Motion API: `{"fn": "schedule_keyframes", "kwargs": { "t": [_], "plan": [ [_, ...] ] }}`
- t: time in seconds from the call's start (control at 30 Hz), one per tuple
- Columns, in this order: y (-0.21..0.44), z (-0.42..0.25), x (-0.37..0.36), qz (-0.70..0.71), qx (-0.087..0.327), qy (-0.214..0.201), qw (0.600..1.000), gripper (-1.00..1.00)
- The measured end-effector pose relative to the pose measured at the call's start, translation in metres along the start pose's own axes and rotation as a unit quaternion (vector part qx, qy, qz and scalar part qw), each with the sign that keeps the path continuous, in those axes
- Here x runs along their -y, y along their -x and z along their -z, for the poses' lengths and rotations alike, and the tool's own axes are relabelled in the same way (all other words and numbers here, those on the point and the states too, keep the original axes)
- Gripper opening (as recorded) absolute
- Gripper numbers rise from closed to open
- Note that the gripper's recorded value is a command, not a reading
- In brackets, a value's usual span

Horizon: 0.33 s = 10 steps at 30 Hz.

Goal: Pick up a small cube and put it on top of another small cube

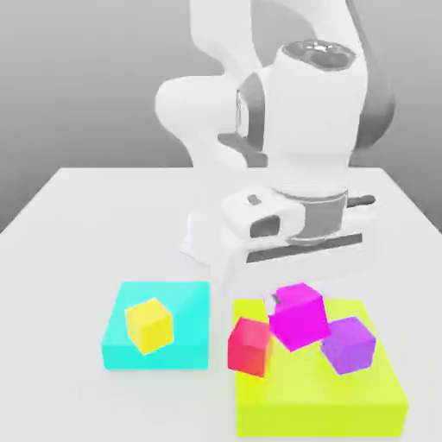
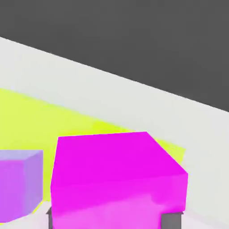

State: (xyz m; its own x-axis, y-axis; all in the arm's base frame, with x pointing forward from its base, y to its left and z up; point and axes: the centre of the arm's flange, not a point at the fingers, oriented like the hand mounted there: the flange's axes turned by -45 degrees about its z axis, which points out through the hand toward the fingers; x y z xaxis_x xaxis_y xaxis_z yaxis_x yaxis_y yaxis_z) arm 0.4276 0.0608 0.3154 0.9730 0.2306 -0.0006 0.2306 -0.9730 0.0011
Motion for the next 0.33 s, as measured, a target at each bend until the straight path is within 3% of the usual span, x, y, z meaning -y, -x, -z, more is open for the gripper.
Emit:
{"fn": "schedule_keyframes", "kwargs": {
  "t": [0.17, 0.2, 0.33],
  "plan": [
    [0.017, -0.04, -0.014, -0.028, 0.0, -0.001, 1.0, -1.0],
    [0.018, -0.052, -0.014, -0.028, 0.0, -0.001, 1.0, 1.0],
    [0.018, -0.052, -0.014, -0.028, 0.0, -0.001, 1.0, 1.0]
  ]
}}
